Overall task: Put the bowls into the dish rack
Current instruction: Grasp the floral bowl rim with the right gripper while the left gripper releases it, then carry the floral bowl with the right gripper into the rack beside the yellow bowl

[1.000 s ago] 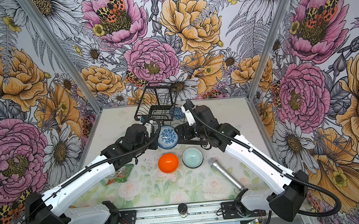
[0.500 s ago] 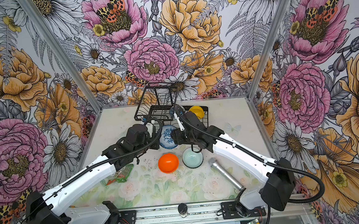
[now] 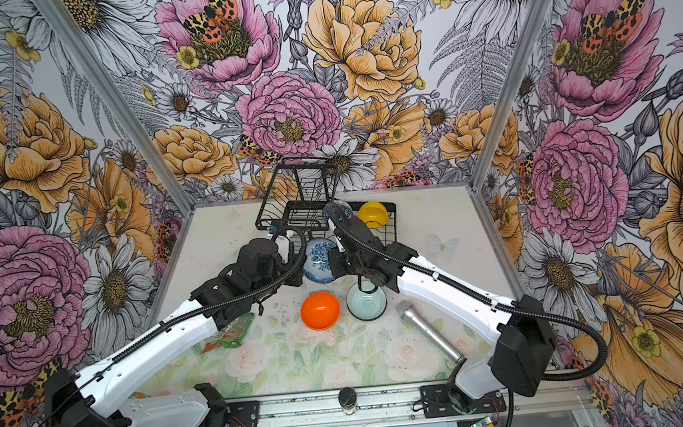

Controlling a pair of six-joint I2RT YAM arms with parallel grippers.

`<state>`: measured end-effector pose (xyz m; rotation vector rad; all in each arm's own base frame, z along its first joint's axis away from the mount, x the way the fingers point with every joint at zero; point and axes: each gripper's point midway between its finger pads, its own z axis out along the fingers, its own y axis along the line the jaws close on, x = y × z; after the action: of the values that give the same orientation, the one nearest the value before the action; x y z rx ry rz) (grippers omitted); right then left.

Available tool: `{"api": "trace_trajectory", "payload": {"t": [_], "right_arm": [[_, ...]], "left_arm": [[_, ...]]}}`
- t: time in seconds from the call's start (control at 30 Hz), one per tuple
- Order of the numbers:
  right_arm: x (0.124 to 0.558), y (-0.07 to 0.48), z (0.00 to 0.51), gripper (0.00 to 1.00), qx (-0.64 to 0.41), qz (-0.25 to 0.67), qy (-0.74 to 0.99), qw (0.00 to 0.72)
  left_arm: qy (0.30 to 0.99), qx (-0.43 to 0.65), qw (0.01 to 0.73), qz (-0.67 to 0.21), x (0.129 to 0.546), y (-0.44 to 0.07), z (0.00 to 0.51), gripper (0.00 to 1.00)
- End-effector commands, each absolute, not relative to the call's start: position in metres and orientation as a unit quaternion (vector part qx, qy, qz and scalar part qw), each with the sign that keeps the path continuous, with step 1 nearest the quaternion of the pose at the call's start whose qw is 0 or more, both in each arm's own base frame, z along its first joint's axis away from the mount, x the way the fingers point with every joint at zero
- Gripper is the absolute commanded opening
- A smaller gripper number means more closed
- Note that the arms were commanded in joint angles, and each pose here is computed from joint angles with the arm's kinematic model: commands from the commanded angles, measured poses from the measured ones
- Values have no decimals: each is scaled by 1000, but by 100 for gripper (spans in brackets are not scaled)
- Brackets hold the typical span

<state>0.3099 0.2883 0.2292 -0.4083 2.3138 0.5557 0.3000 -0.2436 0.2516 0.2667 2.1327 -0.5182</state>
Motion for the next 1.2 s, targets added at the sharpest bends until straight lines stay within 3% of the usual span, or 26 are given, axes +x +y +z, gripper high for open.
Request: {"api": "trace_trajectory", "payload": {"t": [0.0, 0.17, 0.2, 0.37, 0.43, 0.53, 0.73, 0.97, 1.17], "right_arm": [[309, 287, 230, 0, -158, 210, 893, 365], [306, 282, 234, 0, -158, 209, 891, 371], [306, 281, 236, 0, -160, 208, 889, 374], [302, 271, 246, 0, -178, 196, 879, 396], [300, 265, 249, 0, -191, 187, 874, 406], [302, 250, 253, 0, -206, 164, 868, 422], [317, 214, 258, 0, -223, 100, 858, 451], [360, 170, 266, 0, -280, -134, 807, 501], [390, 167, 283, 0, -331, -251, 722, 554]], "left_arm": [[830, 111, 479, -265, 294, -256, 285, 0], [837, 115, 468, -258, 290, -253, 276, 0], [839, 116, 467, -255, 290, -252, 275, 5], [855, 131, 450, -222, 285, -241, 266, 64], [860, 132, 447, -209, 282, -233, 264, 81], [867, 127, 442, -193, 281, -218, 261, 98], [879, 115, 425, -184, 288, -193, 253, 99], [883, 127, 412, -184, 298, -194, 248, 99], [884, 150, 404, -179, 308, -201, 246, 99]]}}
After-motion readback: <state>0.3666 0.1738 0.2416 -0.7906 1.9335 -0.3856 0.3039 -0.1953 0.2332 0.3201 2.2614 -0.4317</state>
